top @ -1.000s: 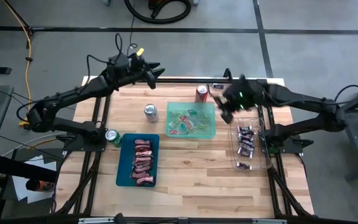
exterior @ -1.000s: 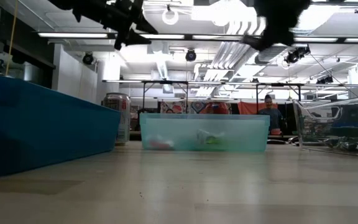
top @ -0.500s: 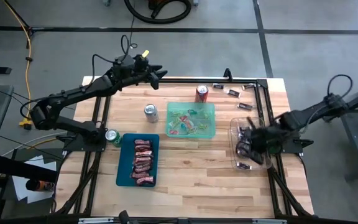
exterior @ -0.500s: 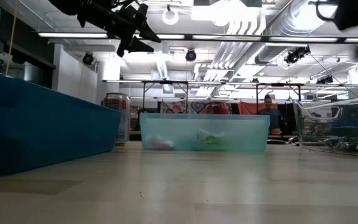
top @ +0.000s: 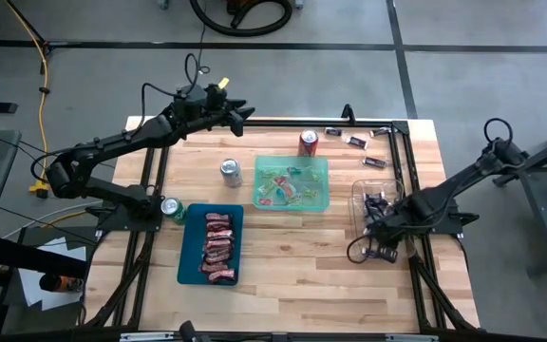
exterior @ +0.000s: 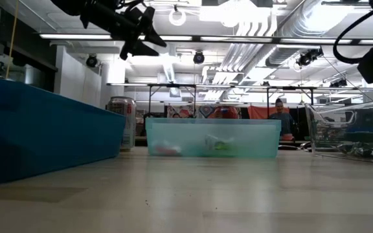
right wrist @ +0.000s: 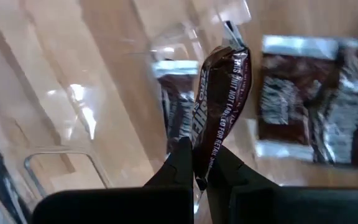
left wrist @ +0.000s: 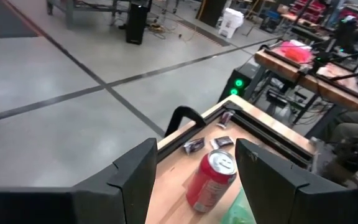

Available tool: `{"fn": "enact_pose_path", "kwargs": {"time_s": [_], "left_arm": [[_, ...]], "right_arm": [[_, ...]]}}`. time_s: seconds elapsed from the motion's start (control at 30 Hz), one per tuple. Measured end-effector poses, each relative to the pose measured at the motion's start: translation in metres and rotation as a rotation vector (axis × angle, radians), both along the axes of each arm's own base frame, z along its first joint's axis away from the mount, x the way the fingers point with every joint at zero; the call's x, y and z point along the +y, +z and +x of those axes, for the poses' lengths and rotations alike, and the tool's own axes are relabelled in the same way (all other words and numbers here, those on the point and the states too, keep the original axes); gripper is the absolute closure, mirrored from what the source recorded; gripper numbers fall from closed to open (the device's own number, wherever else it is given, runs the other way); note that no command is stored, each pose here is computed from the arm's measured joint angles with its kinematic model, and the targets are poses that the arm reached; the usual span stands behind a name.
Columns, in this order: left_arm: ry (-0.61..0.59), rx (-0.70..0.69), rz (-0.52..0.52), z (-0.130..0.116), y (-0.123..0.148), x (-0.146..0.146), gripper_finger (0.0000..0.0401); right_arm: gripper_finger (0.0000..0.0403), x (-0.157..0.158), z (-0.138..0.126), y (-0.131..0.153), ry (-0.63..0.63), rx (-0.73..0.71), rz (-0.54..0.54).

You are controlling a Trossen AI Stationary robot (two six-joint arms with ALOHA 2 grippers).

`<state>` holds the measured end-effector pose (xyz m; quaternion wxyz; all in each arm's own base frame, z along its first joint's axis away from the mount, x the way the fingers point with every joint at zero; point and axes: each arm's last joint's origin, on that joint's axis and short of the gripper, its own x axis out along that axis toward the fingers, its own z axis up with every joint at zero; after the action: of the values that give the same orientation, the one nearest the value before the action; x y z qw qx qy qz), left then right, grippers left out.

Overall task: Organize candy in baskets
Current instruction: Put the white brown chocolate into the transparent bin

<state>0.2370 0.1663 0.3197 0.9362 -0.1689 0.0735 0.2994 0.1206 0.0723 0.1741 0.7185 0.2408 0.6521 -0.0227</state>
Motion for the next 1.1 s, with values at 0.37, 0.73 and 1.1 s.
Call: {"fn": "enact_pose_path", "kwargs": {"time_s": [0.37, 0.73, 1.1], "left_arm": [[0.015, 0.089, -0.058, -0.003, -0.01, -0.001, 0.0198], [0.012, 0.107, -0.083, -0.003, -0.012, -0.002, 0.0198], [0.025, 0.077, -0.058, -0.004, -0.009, 0.0, 0.0198]], "right_arm": [[0.0317, 0.004, 0.007, -0.014, 0.029, 0.11, -0.054], [0.0166, 0.005, 0.01, 0.06, 0.051, 0.101, -0.096], [0.0155, -0.066, 0.028, 0.15, -0.609, -0.285, -0.511]]}}
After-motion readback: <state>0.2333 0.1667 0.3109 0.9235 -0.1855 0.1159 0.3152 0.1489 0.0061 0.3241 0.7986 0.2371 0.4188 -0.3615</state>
